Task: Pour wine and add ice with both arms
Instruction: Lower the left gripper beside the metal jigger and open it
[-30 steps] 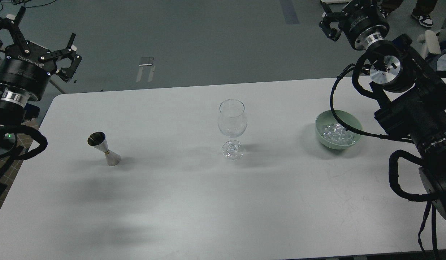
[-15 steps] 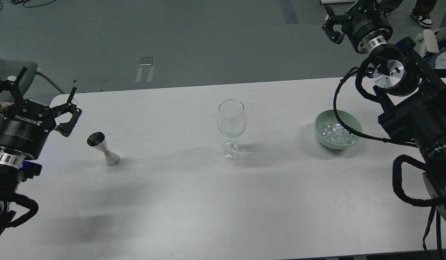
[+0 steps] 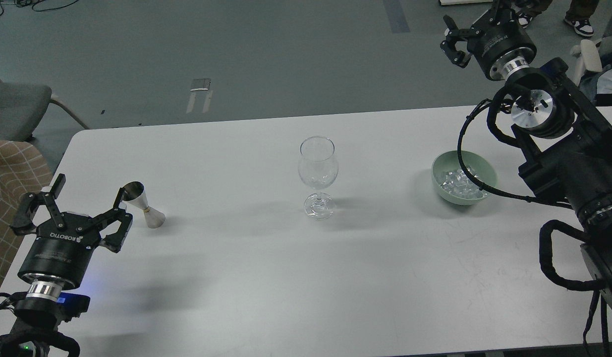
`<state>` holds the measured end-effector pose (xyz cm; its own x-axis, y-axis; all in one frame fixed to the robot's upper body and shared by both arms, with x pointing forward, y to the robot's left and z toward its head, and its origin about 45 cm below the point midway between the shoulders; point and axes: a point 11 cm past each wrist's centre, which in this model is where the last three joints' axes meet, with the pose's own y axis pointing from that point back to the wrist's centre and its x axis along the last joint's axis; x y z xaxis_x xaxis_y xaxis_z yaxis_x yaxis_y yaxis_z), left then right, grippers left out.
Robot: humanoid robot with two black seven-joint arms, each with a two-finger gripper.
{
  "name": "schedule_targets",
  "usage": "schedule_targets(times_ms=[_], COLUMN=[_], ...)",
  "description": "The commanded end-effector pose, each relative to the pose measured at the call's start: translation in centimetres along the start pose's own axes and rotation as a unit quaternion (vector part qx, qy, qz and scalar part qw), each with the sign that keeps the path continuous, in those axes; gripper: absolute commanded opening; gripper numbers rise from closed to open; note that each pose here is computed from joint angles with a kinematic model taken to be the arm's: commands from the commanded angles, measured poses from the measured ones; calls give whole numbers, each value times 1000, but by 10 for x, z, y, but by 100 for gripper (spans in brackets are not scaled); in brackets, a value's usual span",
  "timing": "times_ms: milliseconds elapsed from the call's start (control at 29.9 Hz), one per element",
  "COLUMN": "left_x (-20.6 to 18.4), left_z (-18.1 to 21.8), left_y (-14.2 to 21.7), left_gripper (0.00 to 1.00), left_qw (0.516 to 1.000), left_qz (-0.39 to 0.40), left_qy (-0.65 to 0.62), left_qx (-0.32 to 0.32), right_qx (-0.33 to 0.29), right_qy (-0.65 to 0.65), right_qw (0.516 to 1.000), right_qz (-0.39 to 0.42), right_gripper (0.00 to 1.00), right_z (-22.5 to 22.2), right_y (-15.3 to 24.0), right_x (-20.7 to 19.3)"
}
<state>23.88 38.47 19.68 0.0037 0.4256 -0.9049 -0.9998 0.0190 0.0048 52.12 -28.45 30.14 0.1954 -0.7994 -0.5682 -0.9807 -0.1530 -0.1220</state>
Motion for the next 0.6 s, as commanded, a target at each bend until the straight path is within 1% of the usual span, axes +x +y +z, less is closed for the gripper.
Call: schedule_targets(times_ms=[0, 67, 200, 334, 568], left_x=[10, 21, 27, 40, 57], left_z=[-9, -19, -24, -32, -43], left_y=[2, 5, 5, 6, 12], left_gripper=[91, 91, 90, 77, 76], left_qw=[1000, 999, 998, 996, 993], left_qz=[19, 41, 55, 74, 94], left_qy=[14, 25, 28, 43, 63], left_qx=[4, 12, 22, 26, 22], right_qx=[2, 2, 3, 3, 3], right_qy=[1, 2, 4, 4, 8], right_qw=[1000, 1000, 1000, 1000, 1000], right_qz=[6, 8, 10, 11, 16], right_gripper=[100, 100, 100, 100, 100], right_z=[-3, -2, -5, -4, -7], right_y=[3, 4, 5, 5, 7], right_x=[6, 9, 11, 11, 17])
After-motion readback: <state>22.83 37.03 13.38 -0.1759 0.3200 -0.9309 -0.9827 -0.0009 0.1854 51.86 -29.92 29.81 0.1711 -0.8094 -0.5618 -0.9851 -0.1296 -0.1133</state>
